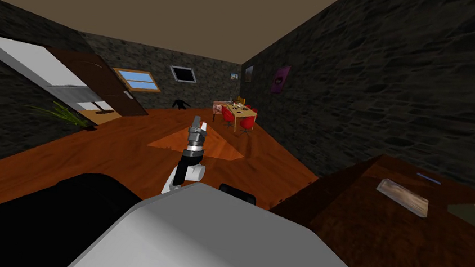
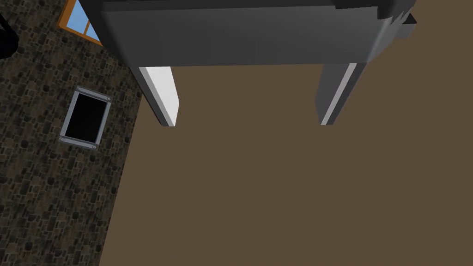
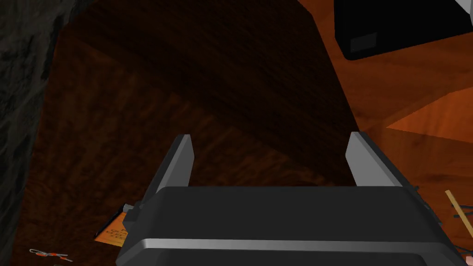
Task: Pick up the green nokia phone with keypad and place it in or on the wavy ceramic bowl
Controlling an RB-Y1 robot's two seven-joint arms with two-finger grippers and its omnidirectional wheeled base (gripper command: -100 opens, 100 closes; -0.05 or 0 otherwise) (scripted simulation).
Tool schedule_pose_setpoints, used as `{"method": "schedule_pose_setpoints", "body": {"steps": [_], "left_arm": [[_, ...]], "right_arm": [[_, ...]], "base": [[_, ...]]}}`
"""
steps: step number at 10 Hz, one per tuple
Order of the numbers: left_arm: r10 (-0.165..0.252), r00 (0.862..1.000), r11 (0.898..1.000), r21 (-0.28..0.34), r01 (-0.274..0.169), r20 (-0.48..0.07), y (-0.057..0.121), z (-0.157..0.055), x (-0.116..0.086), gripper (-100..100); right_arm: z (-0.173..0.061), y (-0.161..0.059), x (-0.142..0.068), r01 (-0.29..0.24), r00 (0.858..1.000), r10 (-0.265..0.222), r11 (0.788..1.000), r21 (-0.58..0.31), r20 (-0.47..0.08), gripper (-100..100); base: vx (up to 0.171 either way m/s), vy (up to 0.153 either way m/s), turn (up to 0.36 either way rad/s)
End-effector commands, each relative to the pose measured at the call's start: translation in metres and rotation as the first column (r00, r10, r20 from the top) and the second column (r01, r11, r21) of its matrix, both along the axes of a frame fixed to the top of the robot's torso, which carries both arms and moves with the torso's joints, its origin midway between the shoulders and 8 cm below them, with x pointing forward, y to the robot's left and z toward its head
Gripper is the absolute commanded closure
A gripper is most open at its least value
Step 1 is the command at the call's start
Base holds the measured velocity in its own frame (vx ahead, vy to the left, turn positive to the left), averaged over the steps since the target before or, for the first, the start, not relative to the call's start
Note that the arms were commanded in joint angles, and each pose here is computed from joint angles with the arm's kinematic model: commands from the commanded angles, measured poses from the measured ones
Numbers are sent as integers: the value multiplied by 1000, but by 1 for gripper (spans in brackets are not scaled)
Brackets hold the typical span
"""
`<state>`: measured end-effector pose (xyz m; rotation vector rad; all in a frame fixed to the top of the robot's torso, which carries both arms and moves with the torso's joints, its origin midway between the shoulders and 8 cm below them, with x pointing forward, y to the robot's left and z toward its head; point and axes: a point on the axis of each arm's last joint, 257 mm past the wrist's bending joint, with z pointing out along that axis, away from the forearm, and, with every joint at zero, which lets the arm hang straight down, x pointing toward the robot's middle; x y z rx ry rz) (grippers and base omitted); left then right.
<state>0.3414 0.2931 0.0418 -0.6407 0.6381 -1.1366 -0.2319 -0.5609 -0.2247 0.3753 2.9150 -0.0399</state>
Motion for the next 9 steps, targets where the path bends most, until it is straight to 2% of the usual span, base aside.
{"method": "schedule_pose_setpoints", "body": {"steps": [1, 2, 3, 4, 5, 6, 7, 8, 9], "left_arm": [[0, 1000, 1000, 0, 0, 0, 0, 0, 0, 0], [0, 1000, 1000, 0, 0, 0, 0, 0, 0, 0], [0, 1000, 1000, 0, 0, 0, 0, 0, 0, 0], [0, 1000, 1000, 0, 0, 0, 0, 0, 0, 0], [0, 1000, 1000, 0, 0, 0, 0, 0, 0, 0], [0, 1000, 1000, 0, 0, 0, 0, 0, 0, 0], [0, 1000, 1000, 0, 0, 0, 0, 0, 0, 0], [0, 1000, 1000, 0, 0, 0, 0, 0, 0, 0], [0, 1000, 1000, 0, 0, 0, 0, 0, 0, 0]], "right_arm": [[18, -21, -15, -52, 995, 49, 998, -29, -83, -100], [16, -24, -9, -74, 993, 72, 997, -19, -90, -100], [24, -36, -12, -112, 985, 108, 993, -26, -134, -100], [23, -37, -9, -124, 983, 120, 992, -20, -138, -100], [28, -46, -9, -163, 972, 157, 987, -18, -173, -100], [27, -47, -5, -174, 970, 169, 985, -11, -176, -100], [29, -54, -1, -216, 956, 211, 976, 1, -203, -100], [28, -55, 1, -224, 954, 220, 975, 6, -205, -100], [26, -58, 8, -266, 938, 266, 963, 28, -222, -100]], "base": [[58, -166, 449], [31, -135, 303], [3, -128, 388], [-6, -92, 271], [-5, -76, 473], [-4, -75, 143], [-22, -66, 251], [-17, -63, 162], [-24, -62, 216]]}}
